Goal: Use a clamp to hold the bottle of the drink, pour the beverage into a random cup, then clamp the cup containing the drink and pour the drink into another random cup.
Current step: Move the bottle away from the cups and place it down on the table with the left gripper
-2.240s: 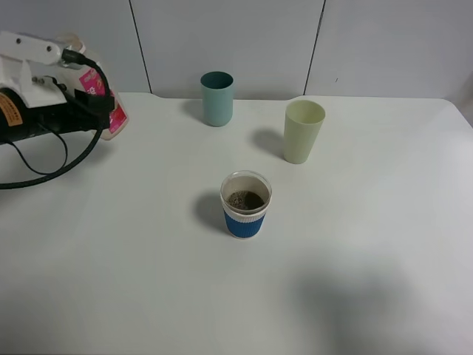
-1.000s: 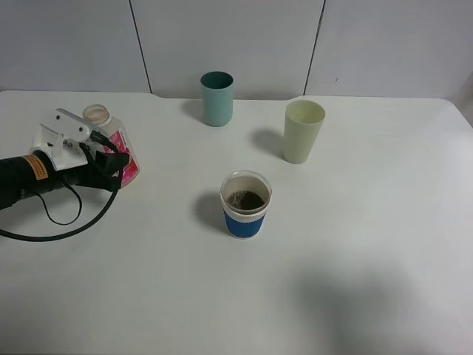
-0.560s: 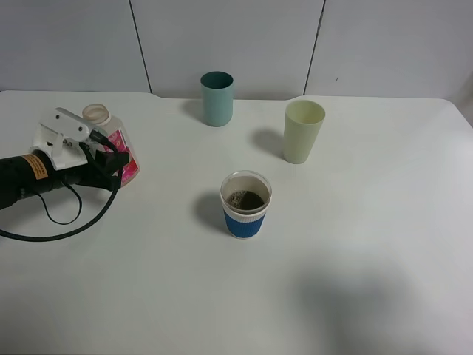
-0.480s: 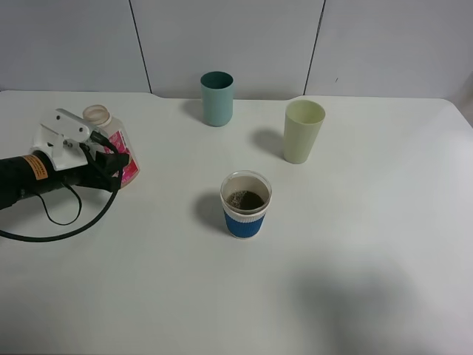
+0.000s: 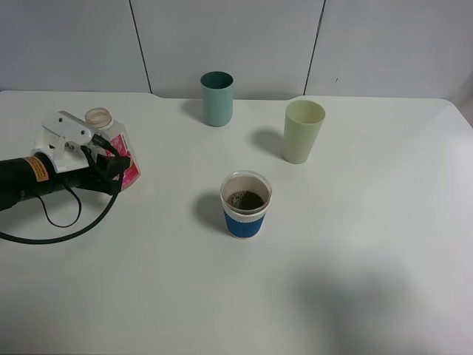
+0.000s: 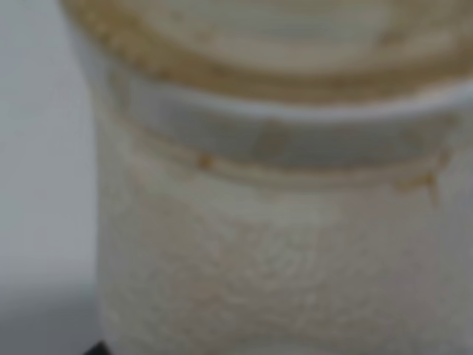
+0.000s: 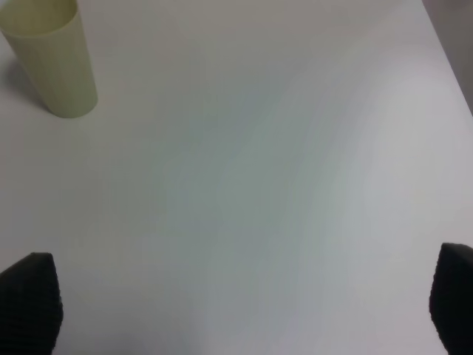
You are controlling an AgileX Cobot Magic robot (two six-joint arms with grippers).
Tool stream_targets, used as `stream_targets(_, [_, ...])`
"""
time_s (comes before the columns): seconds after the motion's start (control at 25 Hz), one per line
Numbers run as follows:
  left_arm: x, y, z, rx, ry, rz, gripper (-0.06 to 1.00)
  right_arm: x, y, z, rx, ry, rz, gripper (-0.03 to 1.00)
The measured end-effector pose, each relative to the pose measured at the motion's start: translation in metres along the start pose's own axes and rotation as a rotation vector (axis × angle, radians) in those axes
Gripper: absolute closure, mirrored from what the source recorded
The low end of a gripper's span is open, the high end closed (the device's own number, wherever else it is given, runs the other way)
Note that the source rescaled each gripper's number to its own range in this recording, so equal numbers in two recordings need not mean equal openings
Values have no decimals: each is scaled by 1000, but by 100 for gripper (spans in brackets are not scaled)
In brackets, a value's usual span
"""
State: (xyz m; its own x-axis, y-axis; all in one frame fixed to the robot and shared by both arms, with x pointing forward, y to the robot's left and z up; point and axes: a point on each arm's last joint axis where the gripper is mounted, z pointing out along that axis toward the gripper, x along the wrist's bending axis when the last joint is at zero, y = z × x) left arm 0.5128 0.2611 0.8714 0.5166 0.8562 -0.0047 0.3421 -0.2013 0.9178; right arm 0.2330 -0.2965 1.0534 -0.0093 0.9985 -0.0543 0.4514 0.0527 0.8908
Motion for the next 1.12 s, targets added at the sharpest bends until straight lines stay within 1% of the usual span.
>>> stream_targets(0.44, [-2,-5,4,-28,-27,-14,90,0,0,0,0,0,0,-3])
stream_targets(0.88, [-3,-6,4,-31,-33,-14,89,0,0,0,0,0,0,-3])
stream_targets(0.92, [-3,-6,4,-31,-33,-14,85,0,0,0,0,0,0,-3])
stream_targets(0.96, [-3,-6,4,-26,-34,-14,76,0,0,0,0,0,0,-3])
stream_targets(1.04, [-3,-11,5,11,-38,-21,53,0,0,0,0,0,0,-3])
stream_targets(1.12, [-3,-13,5,25,-38,-40,35,0,0,0,0,0,0,-3])
